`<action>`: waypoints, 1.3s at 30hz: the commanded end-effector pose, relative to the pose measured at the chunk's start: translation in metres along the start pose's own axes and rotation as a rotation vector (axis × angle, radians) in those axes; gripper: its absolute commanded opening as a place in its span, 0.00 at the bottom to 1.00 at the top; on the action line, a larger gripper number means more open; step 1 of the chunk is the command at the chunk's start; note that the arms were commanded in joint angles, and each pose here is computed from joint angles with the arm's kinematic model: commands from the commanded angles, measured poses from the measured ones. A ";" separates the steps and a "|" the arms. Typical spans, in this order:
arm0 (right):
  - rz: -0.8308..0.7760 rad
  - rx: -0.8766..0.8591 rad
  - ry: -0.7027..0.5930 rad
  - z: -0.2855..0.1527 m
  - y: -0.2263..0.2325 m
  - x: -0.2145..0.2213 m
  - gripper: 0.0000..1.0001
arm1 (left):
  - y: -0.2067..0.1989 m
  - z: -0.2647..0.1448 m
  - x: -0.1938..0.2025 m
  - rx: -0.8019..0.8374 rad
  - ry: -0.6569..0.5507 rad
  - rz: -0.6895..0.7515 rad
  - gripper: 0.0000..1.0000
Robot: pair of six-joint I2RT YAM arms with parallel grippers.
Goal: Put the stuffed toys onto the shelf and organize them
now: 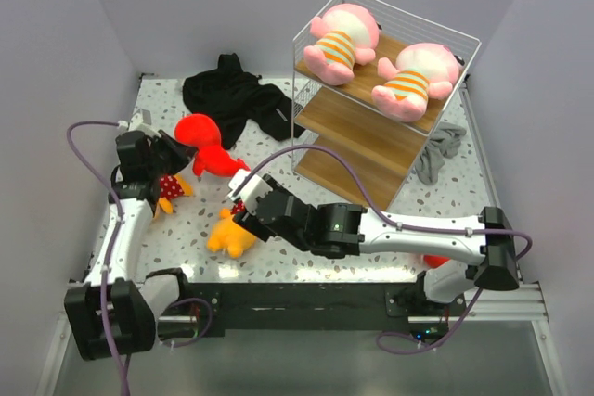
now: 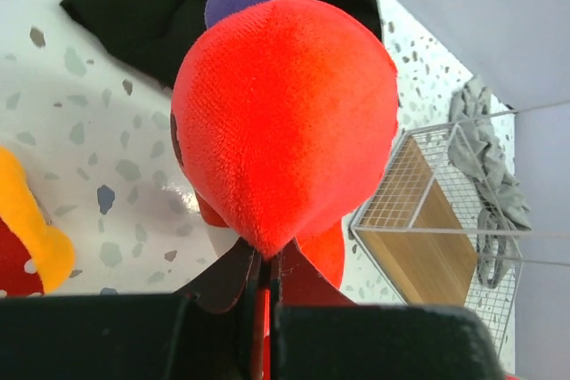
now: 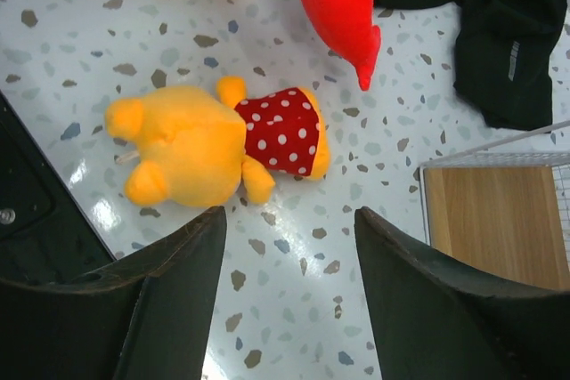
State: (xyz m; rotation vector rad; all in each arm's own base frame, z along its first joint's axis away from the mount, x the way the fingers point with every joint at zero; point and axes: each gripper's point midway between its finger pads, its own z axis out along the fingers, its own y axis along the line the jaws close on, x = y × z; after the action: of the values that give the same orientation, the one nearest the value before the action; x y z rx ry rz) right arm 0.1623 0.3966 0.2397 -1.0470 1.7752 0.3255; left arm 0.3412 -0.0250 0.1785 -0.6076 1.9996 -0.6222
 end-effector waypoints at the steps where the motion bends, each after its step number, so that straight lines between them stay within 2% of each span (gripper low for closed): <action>1: -0.017 0.081 -0.134 0.012 -0.002 -0.048 0.69 | -0.022 -0.028 -0.009 0.053 -0.028 0.095 0.00; 2: -0.077 0.100 -0.147 0.020 0.003 -0.053 0.74 | -0.025 -0.032 -0.003 0.072 -0.003 0.095 0.00; 5: -0.255 0.212 -0.159 0.037 0.008 -0.055 0.81 | -0.036 -0.043 0.012 0.140 0.043 0.090 0.00; 7: -0.316 0.314 -0.146 0.043 -0.001 -0.059 0.84 | -0.042 -0.052 0.021 0.181 0.067 0.083 0.00; 11: -0.482 0.366 -0.131 0.074 0.011 -0.053 0.86 | -0.054 -0.068 0.023 0.233 0.054 0.100 0.00; 15: -0.563 0.510 -0.113 0.085 0.002 -0.056 0.86 | -0.063 -0.077 0.023 0.260 0.076 0.110 0.00; 18: -0.601 0.571 -0.120 0.086 -0.004 -0.065 0.82 | -0.063 -0.082 0.028 0.260 0.092 0.116 0.00; 21: -0.589 0.624 -0.091 0.094 -0.015 -0.062 0.69 | -0.064 -0.087 0.034 0.272 0.105 0.115 0.00; 24: -0.563 0.649 -0.089 0.097 -0.019 -0.059 0.25 | -0.068 -0.093 0.038 0.295 0.110 0.122 0.00; 25: -0.551 0.653 -0.092 0.094 -0.021 -0.059 0.14 | -0.071 -0.095 0.038 0.306 0.110 0.125 0.01; 26: -0.520 0.632 -0.091 0.094 -0.019 -0.056 0.00 | -0.073 -0.097 0.035 0.314 0.101 0.131 0.10; 27: -0.495 0.607 -0.089 0.093 -0.017 -0.055 0.00 | -0.075 -0.098 0.034 0.316 0.098 0.129 0.33; 28: -0.367 0.540 -0.133 0.098 -0.007 -0.055 0.00 | -0.078 -0.099 0.031 0.324 0.089 0.134 0.41; 30: -0.288 0.426 -0.123 0.087 -0.002 -0.052 0.00 | -0.085 -0.099 0.022 0.329 0.080 0.136 0.55; 35: 0.084 0.235 -0.179 0.049 0.007 -0.046 0.00 | -0.093 -0.094 -0.003 0.294 0.056 0.155 0.71; 36: 0.132 0.206 -0.162 0.047 0.012 -0.031 0.00 | -0.090 -0.091 -0.007 0.272 0.046 0.162 0.74; 38: 0.299 0.124 -0.195 0.029 0.018 -0.033 0.00 | -0.089 -0.087 -0.013 0.258 0.033 0.164 0.79; 39: 0.317 0.113 -0.168 0.028 0.021 -0.012 0.00 | -0.088 -0.085 -0.014 0.251 0.032 0.167 0.80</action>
State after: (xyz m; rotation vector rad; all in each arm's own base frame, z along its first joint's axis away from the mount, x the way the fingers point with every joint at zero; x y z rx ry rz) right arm 0.1956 0.4465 0.2344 -0.8774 1.6059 0.1167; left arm 0.2782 -0.0722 0.2660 -0.3116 1.9678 -0.8240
